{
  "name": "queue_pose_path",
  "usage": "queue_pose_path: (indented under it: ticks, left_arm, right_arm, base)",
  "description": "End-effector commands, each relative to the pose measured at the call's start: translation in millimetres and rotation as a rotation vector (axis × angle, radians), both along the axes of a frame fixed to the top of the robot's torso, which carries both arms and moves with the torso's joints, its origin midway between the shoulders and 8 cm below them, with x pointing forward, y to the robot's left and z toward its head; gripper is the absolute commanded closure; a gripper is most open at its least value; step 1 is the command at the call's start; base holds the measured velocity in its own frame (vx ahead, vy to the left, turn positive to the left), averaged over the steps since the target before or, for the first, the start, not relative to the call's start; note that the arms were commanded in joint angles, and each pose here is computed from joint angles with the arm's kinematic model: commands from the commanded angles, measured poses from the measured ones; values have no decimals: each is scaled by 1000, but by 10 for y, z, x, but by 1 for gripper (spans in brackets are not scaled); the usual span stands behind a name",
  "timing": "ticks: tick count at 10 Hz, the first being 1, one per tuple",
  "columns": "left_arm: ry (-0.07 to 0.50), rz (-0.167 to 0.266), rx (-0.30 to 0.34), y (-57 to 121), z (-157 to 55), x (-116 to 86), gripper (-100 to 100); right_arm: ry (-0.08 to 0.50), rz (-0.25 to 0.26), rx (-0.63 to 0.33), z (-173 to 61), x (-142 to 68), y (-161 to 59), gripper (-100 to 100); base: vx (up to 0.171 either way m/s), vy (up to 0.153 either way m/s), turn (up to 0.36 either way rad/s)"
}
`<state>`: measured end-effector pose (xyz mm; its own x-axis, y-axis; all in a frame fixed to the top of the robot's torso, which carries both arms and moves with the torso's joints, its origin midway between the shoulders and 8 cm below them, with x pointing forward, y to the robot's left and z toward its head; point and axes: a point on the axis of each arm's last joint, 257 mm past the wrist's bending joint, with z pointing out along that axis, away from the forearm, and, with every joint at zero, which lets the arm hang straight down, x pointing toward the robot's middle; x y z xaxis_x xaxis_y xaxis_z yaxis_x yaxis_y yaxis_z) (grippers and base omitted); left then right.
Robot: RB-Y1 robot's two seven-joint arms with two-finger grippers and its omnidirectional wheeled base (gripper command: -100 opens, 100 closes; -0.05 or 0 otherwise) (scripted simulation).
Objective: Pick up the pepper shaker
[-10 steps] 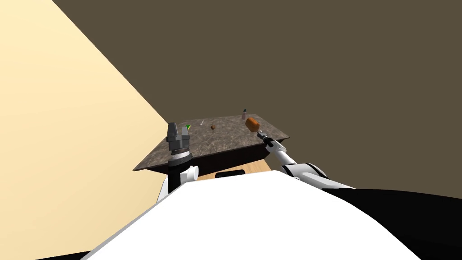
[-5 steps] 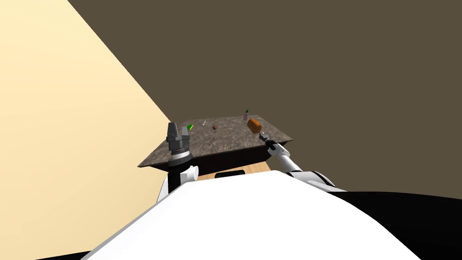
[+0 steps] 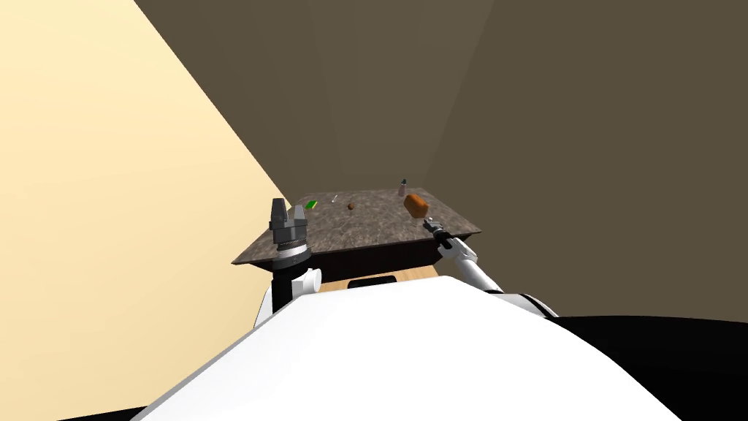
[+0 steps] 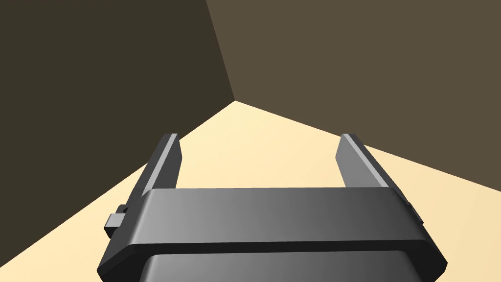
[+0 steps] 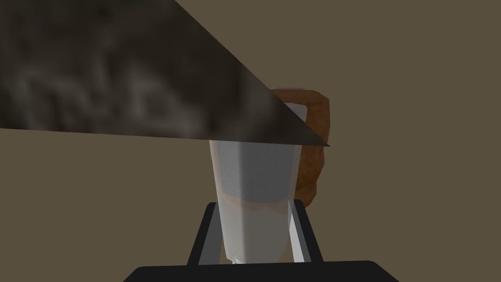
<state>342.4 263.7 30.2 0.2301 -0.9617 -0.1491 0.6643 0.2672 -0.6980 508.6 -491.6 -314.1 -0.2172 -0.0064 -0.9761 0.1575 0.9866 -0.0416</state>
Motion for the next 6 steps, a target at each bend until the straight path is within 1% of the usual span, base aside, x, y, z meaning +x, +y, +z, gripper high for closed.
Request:
queue_pose_path:
  ticks: [1,2,3,4,5,6]
  left_arm:
    - [0,0,0,0,0,0,0]
    - [0,0,0,0,0,0,0]
    - [0,0,0,0,0,0,0]
    - [0,0,0,0,0,0,0]
    - [0,0,0,0,0,0,0]
    - [0,0,0,0,0,0,0]
  right_arm:
    - [0,-9,-2,-3,-121,-28,100]
    - [6,-38,2,-12,-239,-134,100]
    - [8,-33,-3,-21,-319,-121,100]
    - [-4,-26,-5,40,-289,-91,100]
    - [7,-57,-3,12,-449,-202,100]
    - [19,-60,-4,-40,-519,-218,100]
  base:
    - [23,-15,62]
    - [24,-11,109]
    - [24,-12,76]
    - [10,-5,-6]
    - [16,-6,147]
    - [21,-13,84]
